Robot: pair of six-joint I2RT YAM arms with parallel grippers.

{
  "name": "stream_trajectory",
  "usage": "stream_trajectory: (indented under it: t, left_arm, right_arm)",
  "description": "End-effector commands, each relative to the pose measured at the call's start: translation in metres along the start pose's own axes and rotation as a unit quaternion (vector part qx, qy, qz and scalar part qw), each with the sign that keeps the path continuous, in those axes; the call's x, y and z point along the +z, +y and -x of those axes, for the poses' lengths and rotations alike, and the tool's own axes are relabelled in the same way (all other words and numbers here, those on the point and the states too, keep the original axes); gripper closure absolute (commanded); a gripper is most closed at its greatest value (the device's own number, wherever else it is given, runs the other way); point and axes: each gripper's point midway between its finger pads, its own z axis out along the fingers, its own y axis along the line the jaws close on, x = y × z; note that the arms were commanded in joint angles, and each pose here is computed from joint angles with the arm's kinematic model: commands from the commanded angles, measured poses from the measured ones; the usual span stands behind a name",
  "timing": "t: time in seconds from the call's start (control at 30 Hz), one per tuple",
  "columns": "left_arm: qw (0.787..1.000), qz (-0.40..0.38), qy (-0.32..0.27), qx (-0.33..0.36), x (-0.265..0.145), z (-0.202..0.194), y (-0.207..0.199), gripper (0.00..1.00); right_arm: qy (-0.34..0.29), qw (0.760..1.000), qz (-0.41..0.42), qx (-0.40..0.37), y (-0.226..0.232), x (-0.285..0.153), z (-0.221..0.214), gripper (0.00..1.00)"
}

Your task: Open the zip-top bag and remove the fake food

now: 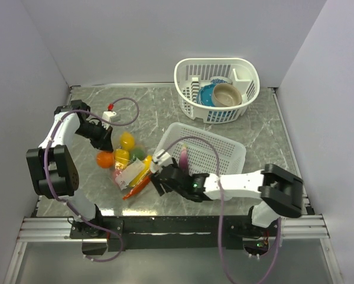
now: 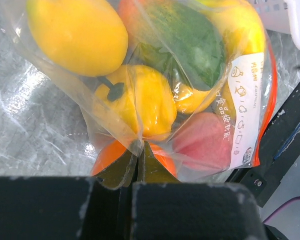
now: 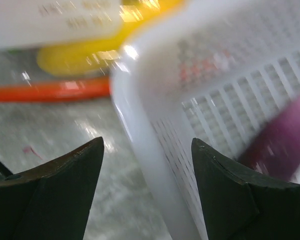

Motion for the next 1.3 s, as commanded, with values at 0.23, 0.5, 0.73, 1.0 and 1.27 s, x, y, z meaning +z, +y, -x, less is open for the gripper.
stream_trajectory:
  t: [0.23, 0.5, 0.73, 1.0, 1.27]
  left_arm:
    - [1.0, 0.005, -0.017, 0.004, -0.001, 0.02, 0.017, 0.99]
    - [1.0, -0.001, -0.017, 0.003, 0.0, 0.018, 0.018, 0.99]
    - [1.0, -0.012, -0.025, 0.002, -0.001, 0.024, 0.015, 0.98]
    - [1.0, -0.008, -0.025, 0.015, -0.008, 0.021, 0.005, 0.97]
    - [0.999, -0.01, -0.025, 0.018, -0.011, 0.018, -0.001, 0.96]
  right_arm:
    - [0.035, 0.994, -0.059, 0.087, -0.045, -0.058, -0.054, 0.5]
    - [0.061, 0.982, -0.128, 0.125, -0.078, -0.094, -0.072, 0.79]
    - [0.057, 0.982, -0.161, 0.084, -0.081, -0.076, -0.042, 0.73]
    - [0.099, 0.954, -0.245, 0.139, -0.123, -0.002, -0.01, 0.99]
    - [0.08, 0.934, -0.293, 0.19, -0.143, 0.024, 0.025, 0.82]
